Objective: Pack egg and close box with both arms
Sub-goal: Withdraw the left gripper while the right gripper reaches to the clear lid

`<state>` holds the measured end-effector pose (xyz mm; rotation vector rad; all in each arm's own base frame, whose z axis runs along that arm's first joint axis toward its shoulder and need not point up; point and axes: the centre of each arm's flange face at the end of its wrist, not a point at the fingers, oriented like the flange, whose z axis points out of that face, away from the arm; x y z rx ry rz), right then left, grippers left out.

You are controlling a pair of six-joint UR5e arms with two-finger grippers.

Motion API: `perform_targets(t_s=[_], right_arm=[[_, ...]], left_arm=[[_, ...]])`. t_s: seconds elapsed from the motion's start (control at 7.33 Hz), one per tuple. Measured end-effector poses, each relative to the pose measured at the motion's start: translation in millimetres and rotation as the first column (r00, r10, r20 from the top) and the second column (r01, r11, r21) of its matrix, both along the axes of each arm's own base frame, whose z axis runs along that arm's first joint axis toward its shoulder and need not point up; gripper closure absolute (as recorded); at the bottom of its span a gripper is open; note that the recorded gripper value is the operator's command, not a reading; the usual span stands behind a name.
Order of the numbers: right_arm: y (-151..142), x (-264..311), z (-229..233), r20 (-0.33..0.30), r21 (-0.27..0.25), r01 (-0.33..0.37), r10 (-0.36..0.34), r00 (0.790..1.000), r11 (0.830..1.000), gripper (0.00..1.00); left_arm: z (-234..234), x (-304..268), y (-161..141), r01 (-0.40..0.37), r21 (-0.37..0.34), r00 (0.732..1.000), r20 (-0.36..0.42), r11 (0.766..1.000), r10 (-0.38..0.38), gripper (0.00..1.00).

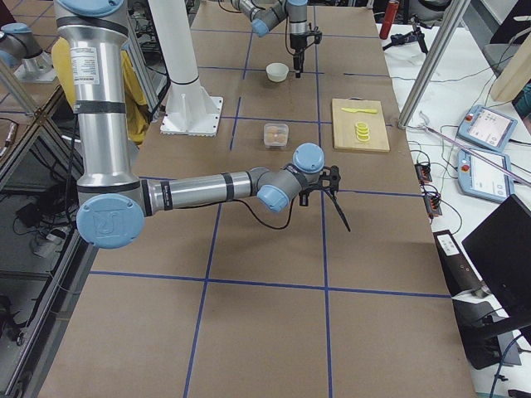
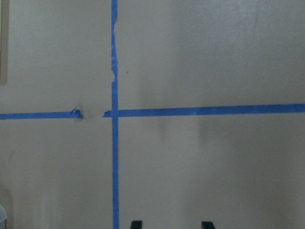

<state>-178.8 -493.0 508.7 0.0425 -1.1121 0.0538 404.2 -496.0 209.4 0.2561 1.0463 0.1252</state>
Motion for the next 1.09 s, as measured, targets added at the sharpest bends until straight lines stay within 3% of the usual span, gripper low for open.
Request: perform_targets(t_s=[0.27, 0.68, 1.09], right_arm=[[35.3, -63.5, -53.2, 0.022, -0.017, -0.011, 0.011, 1.000, 1.000, 1.00], [94.9, -175.9, -118.4, 0.024, -0.019, -0.089, 0.090, 0.996, 0.996, 1.00], [95.9, -219.3, -161.0, 0.019, -0.028, -0.151, 0.152, 0.988, 0.988, 1.00]], left_arm=[[40.1, -76.6, -32.3, 0.009, 0.075, 0.999, 0.045, 0.997, -0.012, 0.21], [98.2, -142.5, -51.6, -0.020, 0.152, 0.992, 0.128, 0.988, 0.000, 0.20], [114.5, -156.0, -53.5, -0.026, 0.159, 0.989, 0.150, 0.987, 0.002, 0.20]])
